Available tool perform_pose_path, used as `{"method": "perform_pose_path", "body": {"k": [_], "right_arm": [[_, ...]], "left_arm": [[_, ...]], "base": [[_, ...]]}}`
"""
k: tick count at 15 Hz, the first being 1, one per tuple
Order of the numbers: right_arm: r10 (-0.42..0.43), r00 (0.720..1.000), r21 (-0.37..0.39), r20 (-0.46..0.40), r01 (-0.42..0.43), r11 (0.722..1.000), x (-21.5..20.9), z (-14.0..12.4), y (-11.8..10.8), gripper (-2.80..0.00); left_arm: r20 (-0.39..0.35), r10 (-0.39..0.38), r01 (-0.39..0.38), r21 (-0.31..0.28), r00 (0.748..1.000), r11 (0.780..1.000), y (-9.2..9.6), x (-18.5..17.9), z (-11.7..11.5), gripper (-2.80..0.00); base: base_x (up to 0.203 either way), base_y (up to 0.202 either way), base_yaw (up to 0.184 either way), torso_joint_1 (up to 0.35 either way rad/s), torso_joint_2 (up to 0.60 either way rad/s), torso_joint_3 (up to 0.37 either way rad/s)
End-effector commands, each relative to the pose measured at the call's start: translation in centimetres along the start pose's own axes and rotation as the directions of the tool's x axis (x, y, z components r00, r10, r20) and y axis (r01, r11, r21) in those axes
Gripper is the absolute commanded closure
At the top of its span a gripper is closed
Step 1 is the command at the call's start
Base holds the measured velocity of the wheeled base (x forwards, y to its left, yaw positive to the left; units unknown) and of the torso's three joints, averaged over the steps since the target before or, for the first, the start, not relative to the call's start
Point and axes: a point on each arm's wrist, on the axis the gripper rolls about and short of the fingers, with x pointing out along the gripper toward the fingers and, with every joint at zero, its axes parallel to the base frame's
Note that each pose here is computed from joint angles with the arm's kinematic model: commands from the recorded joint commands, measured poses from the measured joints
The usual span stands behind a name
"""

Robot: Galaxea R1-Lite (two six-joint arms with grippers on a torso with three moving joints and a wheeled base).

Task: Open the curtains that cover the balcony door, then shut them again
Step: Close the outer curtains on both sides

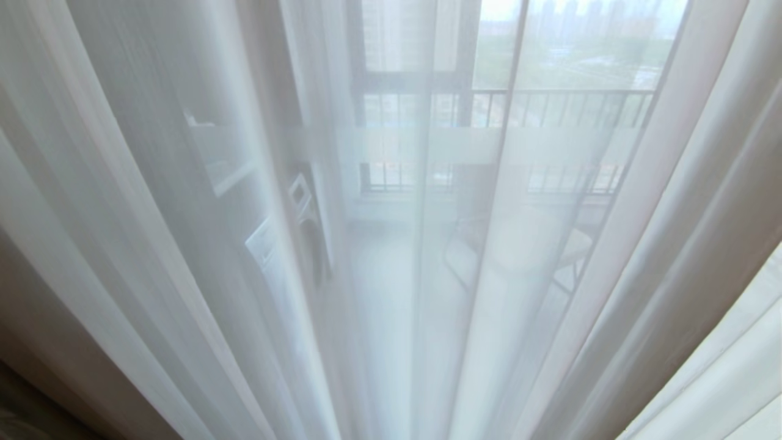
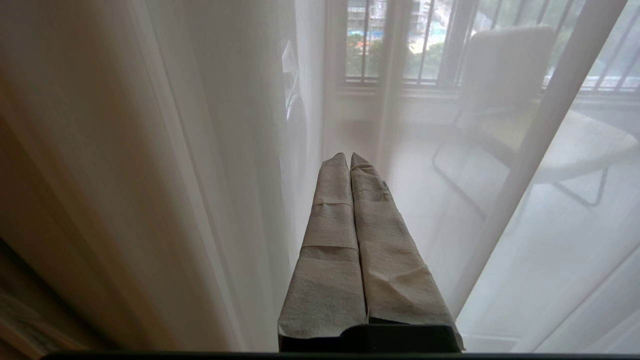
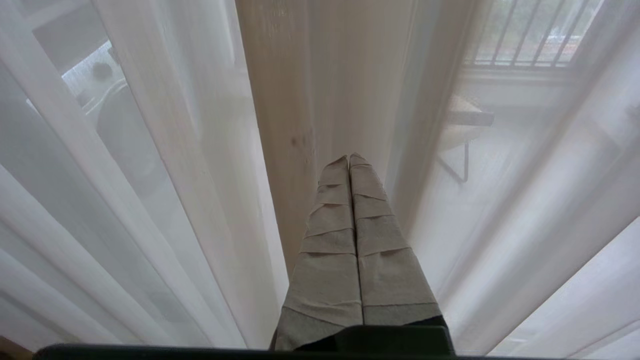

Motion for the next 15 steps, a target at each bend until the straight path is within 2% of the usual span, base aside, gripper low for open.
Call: {"method": "perform_pose_path", "body": {"k": [1,5,7,8,9,10,12,14,15], "right_arm": [[0.001,1.000,-0.011,0.018,-0.001,1.000,-0.7,-1.0,0.1,0.00],[-0.026,0.994,-0.095,-0.105,0.016,0.995,-0.2,-6.1,-0.1,0.00],[-0.078,0.987,-0.107,-0.142,0.063,0.992,0.0,-8.0,-0.2,0.00],[-0.132,0.978,-0.120,-0.160,0.113,0.986,0.1,-8.7,-0.4,0.00],[-0.159,0.973,-0.128,-0.167,0.138,0.982,0.0,-8.9,-0.4,0.00],[-0.131,0.978,-0.127,-0.162,0.111,0.986,0.0,-8.9,-0.5,0.00],[-0.067,0.994,-0.106,-0.085,0.058,0.993,-0.9,-9.2,-0.5,0.00],[-0.043,0.999,-0.089,-0.012,0.042,0.995,-2.1,-9.8,-0.4,0.00],[-0.036,0.999,-0.079,-0.003,0.035,0.996,-2.4,-10.0,-0.4,0.00]], "left_arm": [[0.001,0.002,-0.002,-0.001,1.000,1.000,0.0,0.0,0.0,0.00],[0.001,0.003,-0.003,-0.001,1.000,1.000,0.0,0.0,0.0,0.00],[0.001,0.002,-0.002,0.000,1.000,1.000,0.0,0.0,0.0,0.00],[0.001,0.002,-0.002,0.000,1.000,1.000,0.0,0.0,0.0,0.00],[0.001,0.002,-0.002,-0.001,1.000,1.000,0.0,0.0,0.0,0.00],[0.001,0.002,-0.002,-0.001,1.000,1.000,0.0,0.0,0.0,0.00],[0.001,0.003,-0.003,0.000,1.000,1.000,0.0,0.0,0.0,0.00],[0.001,0.002,-0.002,-0.001,1.000,1.000,0.0,0.0,0.0,0.00],[0.001,0.002,-0.002,0.000,1.000,1.000,0.0,0.0,0.0,0.00]], "base": [[0.000,0.000,0.000,0.000,0.00,0.000],[0.000,0.000,0.000,0.000,0.00,0.000],[0.000,0.000,0.000,0.000,0.00,0.000],[0.000,0.000,0.000,0.000,0.00,0.000],[0.000,0.000,0.000,0.000,0.00,0.000],[0.000,0.000,0.000,0.000,0.00,0.000],[0.000,0.000,0.000,0.000,0.00,0.000],[0.000,0.000,0.000,0.000,0.00,0.000],[0.000,0.000,0.000,0.000,0.00,0.000]]}}
